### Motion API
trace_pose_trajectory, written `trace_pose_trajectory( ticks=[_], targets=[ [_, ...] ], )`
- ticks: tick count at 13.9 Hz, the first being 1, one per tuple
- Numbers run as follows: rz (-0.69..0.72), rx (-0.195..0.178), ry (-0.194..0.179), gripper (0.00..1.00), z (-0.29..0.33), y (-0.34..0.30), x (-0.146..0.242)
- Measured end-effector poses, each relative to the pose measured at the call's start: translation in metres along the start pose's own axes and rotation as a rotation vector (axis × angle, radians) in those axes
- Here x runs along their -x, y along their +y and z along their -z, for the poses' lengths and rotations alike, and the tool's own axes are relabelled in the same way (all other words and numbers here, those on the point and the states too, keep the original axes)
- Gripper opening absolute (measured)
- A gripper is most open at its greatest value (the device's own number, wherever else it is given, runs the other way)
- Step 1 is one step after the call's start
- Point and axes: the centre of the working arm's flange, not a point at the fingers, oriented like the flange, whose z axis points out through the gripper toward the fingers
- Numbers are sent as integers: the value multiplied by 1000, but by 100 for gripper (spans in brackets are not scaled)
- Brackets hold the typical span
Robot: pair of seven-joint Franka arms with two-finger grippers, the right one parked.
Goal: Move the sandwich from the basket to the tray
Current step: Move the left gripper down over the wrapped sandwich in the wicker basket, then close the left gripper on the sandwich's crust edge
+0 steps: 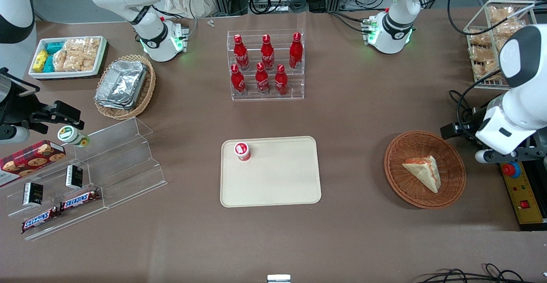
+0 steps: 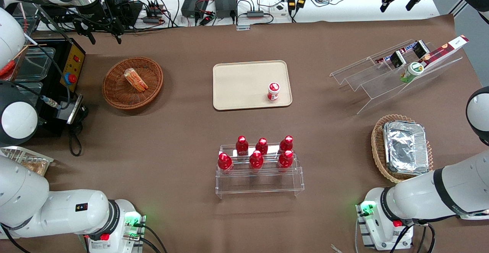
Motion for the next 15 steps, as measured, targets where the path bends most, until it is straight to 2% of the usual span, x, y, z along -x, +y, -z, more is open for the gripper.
trace_pose_trajectory(
  ticks=[3, 6, 9, 15],
  targets=[
    [134, 14, 49, 99, -52, 4, 1],
    [259, 25, 61, 99, -88, 6, 5],
    [291, 26, 58, 99, -112, 6, 1],
    [316, 31, 78, 99, -178, -11, -5]
  ],
)
